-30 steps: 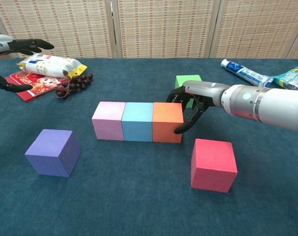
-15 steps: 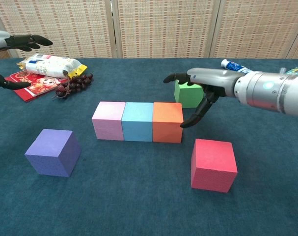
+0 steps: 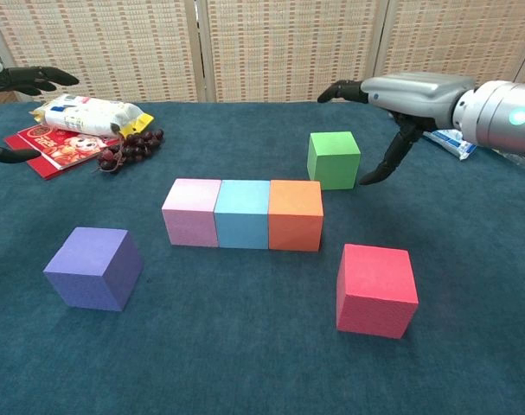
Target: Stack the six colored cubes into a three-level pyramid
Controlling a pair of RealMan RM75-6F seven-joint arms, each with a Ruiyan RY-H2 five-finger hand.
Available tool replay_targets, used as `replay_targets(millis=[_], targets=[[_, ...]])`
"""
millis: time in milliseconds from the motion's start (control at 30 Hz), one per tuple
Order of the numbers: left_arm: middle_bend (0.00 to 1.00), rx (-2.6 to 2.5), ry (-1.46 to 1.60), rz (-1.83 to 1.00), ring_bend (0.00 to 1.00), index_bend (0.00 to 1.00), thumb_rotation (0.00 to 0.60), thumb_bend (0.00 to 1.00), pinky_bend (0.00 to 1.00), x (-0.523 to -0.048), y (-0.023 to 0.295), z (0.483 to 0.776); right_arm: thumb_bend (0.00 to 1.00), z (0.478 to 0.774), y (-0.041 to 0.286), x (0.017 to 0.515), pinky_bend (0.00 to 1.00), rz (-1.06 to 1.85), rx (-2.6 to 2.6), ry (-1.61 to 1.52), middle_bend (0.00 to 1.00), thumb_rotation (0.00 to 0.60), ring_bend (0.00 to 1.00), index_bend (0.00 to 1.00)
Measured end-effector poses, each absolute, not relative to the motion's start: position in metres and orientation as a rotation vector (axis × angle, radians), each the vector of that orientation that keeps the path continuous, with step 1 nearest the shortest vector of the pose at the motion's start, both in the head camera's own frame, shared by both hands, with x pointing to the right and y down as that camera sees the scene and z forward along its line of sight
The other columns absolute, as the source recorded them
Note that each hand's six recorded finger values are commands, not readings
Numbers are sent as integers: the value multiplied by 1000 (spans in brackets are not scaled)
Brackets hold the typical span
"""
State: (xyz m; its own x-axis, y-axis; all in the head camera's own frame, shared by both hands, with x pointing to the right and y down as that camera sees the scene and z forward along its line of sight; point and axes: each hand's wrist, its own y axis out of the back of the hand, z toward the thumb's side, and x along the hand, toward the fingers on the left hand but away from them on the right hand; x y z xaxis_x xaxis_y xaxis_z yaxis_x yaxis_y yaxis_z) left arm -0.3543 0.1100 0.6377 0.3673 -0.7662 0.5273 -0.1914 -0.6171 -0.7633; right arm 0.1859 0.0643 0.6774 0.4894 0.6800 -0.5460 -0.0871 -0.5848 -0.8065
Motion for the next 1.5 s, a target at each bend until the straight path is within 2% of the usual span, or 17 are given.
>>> replay_targets(millis=[333, 600, 1000, 1267, 1367, 1500], targets=[[0, -2030, 857, -1272, 0, 0, 600, 340, 71, -364, 109, 639, 0, 716, 64, 180, 0, 1216, -1927, -484, 0, 600, 0, 0], [0, -2029, 871, -1272, 0, 0, 600, 340, 71, -368, 110, 637, 0, 728, 68, 155, 0, 1169, -1961, -492, 0, 600, 0, 0], [0, -2024, 873, -1279, 0, 0, 600, 340, 71, -374, 113, 638, 0, 732, 66, 138, 0, 1149, -1976, -512, 0, 600, 0, 0], [0, -2013, 862, -1297, 0, 0, 600, 340, 71, -378, 116, 638, 0, 731, 66, 144, 0, 1161, -1972, -488, 0, 600, 0, 0], [0, -1999, 847, -1324, 0, 0, 600, 340, 71, -384, 119, 636, 0, 724, 63, 154, 0, 1164, -1965, -487, 0, 600, 0, 0], [3, -1994, 833, -1347, 0, 27, 600, 340, 72, -390, 127, 634, 0, 700, 52, 176, 0, 1156, -1944, -539, 0, 600, 0, 0]])
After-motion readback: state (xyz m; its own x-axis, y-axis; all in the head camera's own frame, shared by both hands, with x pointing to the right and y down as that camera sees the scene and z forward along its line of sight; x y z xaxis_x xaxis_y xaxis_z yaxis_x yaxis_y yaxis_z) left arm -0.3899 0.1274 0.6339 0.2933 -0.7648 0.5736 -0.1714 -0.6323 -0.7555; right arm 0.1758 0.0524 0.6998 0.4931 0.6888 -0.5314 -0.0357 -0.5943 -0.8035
